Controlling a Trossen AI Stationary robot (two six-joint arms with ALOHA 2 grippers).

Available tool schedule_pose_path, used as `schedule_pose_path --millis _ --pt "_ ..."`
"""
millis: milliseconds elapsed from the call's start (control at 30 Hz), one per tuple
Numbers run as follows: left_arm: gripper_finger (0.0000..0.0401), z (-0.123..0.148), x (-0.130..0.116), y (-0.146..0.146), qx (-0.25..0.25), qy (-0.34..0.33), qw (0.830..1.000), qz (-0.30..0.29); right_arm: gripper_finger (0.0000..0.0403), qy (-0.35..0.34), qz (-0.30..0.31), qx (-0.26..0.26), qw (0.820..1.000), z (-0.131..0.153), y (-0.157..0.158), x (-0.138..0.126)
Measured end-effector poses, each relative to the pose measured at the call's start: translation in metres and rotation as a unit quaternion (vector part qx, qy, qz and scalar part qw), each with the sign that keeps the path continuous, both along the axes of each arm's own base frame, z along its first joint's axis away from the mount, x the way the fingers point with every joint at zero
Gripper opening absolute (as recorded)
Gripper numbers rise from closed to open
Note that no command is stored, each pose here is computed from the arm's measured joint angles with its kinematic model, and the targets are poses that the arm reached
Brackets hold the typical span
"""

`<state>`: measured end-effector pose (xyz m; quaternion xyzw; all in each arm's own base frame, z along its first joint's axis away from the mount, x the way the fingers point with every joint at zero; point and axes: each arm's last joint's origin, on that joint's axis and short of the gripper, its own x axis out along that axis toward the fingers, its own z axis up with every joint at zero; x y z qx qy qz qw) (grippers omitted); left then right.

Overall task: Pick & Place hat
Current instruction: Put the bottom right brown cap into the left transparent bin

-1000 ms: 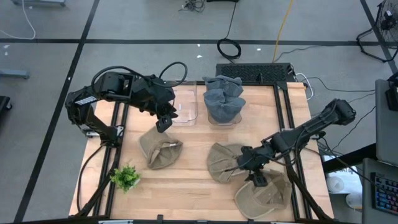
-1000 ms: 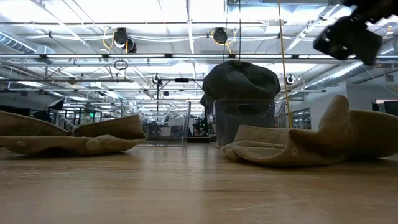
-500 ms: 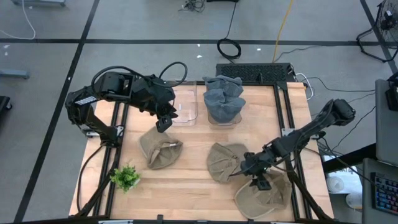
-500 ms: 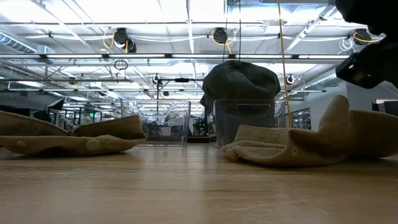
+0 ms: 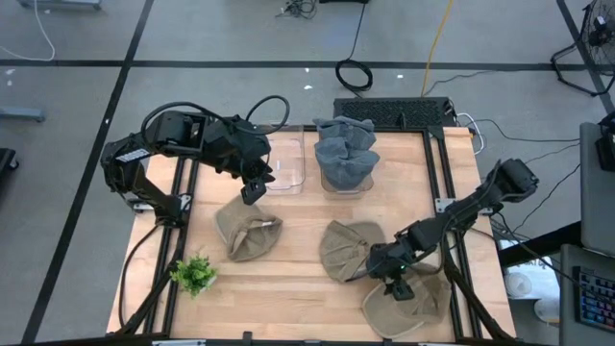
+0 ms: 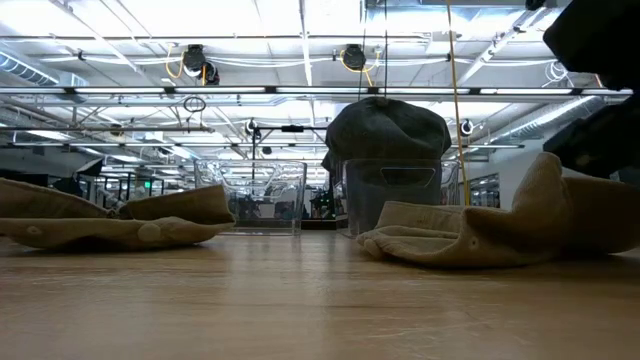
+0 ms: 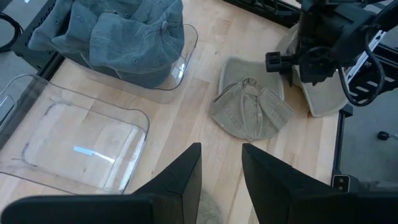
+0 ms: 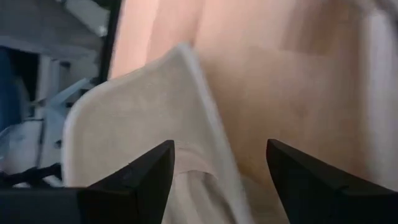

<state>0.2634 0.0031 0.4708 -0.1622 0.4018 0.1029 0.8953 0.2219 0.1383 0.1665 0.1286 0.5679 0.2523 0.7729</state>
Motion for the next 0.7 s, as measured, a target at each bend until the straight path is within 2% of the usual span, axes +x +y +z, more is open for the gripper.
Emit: schedule_pose_path --millis 100,233,500,700 --pt "0.0124 0.0000 0.0000 0.0000 0.000 0.000 1.000 0.000 0.0231 0.005 0.003 0.006 1.000 -0.0018 0.0009 0.0008" --pt "0.0124 0.0000 0.0000 0.0000 -0.001 0.000 1.000 0.001 0.0185 0.005 0.011 0.013 1.000 -0.0017 0.0016 0.0009" --pt "0.0124 0.0000 0.0000 0.0000 -0.002 0.000 1.000 0.002 0.0016 -0.010 0.010 -0.003 1.000 -0.0019 0.0009 0.0017" --pt "0.0124 0.0000 0.0000 0.0000 -0.002 0.000 1.000 0.002 0.0005 -0.013 -0.002 -0.001 1.000 0.0020 0.0001 0.0011"
